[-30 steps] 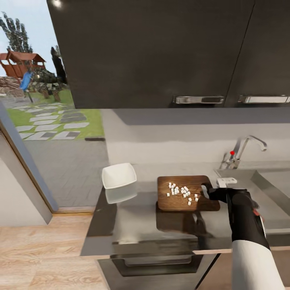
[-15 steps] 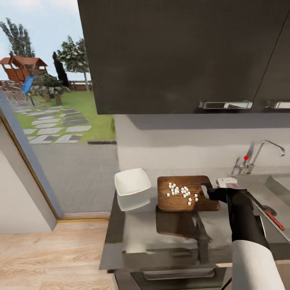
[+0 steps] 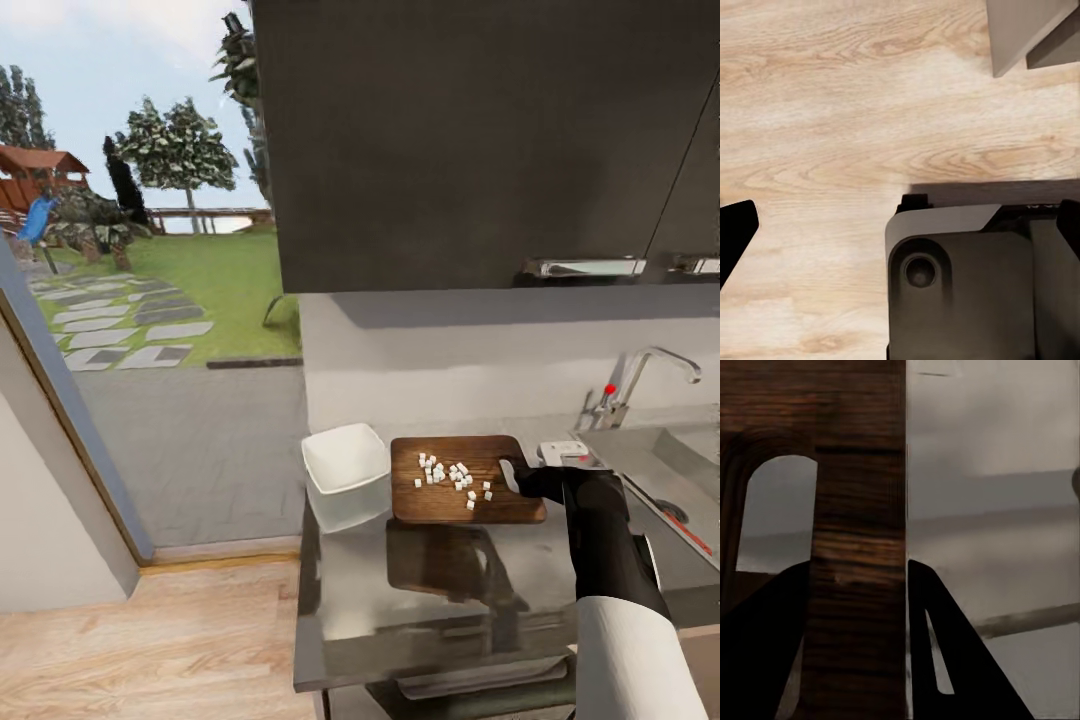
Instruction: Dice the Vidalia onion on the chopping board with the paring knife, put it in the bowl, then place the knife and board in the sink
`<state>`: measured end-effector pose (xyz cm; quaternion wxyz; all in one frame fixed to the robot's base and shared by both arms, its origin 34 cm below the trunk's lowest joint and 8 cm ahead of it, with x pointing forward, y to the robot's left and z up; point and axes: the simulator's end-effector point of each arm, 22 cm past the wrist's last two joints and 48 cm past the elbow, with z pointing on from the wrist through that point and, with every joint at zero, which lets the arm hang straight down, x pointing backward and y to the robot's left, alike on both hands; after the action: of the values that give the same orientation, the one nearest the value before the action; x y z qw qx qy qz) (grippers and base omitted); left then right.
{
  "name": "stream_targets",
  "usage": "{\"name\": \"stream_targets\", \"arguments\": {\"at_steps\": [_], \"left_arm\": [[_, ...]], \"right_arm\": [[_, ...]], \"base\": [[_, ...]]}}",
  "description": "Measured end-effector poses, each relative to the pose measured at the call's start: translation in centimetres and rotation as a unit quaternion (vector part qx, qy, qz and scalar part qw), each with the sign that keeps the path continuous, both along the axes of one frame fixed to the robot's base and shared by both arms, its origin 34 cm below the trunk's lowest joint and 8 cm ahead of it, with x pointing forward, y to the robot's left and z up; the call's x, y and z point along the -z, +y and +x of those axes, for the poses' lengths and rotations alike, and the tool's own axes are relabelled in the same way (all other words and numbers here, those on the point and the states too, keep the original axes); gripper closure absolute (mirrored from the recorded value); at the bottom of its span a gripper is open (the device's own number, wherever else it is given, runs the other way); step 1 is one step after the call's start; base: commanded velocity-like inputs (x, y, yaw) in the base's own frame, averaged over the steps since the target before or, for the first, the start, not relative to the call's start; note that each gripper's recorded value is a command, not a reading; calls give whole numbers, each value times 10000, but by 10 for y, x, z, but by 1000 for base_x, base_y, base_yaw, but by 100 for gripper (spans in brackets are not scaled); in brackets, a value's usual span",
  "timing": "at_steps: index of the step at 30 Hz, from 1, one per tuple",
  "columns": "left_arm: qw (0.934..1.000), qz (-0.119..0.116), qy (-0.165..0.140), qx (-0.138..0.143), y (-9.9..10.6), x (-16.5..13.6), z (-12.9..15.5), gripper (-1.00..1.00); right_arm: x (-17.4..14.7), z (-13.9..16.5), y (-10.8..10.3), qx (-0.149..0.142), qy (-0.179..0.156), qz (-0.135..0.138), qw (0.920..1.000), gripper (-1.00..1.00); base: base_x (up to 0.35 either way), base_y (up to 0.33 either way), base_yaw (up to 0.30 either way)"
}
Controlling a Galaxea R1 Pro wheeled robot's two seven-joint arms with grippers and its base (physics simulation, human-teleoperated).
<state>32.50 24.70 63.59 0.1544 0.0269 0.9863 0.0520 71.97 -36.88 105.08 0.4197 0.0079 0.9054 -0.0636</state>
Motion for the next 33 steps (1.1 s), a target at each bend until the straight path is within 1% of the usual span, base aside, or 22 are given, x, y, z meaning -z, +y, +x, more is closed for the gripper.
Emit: {"name": "stream_targets", "arguments": {"at_steps": [7,25,33], "left_arm": [[10000,-1,-50,0,0,-2,4,-100],[10000,0,-36,-1,0,-2,3,-100],[10000,0,-35,0,0,-2,3,-100]], "right_arm": [[-6,-1,0,1,-46,-6,10000,100],[-3,-1,-1,9,-14,-12,10000,100],[-4,-1,0,9,-20,3,10000,100]], "base": [[0,290,-141],[0,280,-4],[0,280,-171]]}}
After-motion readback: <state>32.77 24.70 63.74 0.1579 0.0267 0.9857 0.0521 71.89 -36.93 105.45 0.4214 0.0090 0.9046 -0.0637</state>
